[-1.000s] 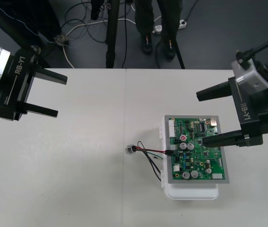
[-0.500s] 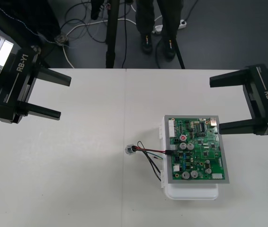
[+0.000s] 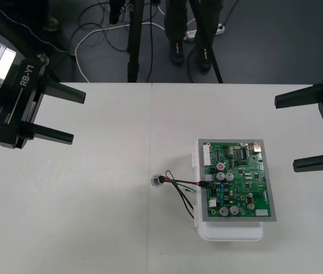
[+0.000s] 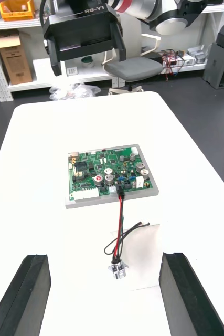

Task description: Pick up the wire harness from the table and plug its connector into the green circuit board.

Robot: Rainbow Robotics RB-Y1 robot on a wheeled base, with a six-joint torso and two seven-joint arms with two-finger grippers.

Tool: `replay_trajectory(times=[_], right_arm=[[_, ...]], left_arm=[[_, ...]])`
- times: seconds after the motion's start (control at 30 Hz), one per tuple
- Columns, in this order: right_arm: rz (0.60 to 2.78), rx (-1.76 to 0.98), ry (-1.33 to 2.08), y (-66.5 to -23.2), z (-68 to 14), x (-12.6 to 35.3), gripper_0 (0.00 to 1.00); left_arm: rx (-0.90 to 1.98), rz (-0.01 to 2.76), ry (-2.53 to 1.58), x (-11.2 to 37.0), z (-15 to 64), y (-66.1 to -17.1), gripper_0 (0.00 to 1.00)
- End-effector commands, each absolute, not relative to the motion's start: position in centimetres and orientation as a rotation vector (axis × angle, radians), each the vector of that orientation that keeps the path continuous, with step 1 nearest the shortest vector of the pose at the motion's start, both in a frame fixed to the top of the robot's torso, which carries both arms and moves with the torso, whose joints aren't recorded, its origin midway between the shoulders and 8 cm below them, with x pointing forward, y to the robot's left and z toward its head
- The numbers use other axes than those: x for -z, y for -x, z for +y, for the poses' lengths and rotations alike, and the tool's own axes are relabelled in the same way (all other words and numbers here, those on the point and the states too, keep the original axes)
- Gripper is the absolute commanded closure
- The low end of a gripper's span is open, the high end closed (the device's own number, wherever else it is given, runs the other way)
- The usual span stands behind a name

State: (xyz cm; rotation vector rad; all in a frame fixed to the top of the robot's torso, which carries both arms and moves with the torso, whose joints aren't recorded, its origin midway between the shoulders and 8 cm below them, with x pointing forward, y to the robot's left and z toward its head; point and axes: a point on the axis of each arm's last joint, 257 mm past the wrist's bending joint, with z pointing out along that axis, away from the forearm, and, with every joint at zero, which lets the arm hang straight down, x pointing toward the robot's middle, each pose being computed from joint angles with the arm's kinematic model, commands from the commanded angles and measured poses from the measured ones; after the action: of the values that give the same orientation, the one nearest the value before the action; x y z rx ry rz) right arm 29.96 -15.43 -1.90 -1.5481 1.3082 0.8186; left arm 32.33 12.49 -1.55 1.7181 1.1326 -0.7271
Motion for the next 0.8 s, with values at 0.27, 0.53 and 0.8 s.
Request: replay_trajectory(times=[0.27, 0.53, 0.8], right_arm=[[1.349, -0.733, 1.588, -29.95, -16.43, 1.86, 0.0], [1.349, -0.733, 1.588, -29.95, -16.43, 1.86, 0.0], [1.349, -0.733, 1.588, -29.95, -16.43, 1.86, 0.0]], left_arm=[[0.644, 1.089, -1.724, -0.41, 12.61, -32.83, 0.39], [0.644, 1.089, -1.724, -0.41, 12.61, -32.83, 0.39], [0.644, 1.089, -1.724, -0.41, 12.61, -32.83, 0.39]])
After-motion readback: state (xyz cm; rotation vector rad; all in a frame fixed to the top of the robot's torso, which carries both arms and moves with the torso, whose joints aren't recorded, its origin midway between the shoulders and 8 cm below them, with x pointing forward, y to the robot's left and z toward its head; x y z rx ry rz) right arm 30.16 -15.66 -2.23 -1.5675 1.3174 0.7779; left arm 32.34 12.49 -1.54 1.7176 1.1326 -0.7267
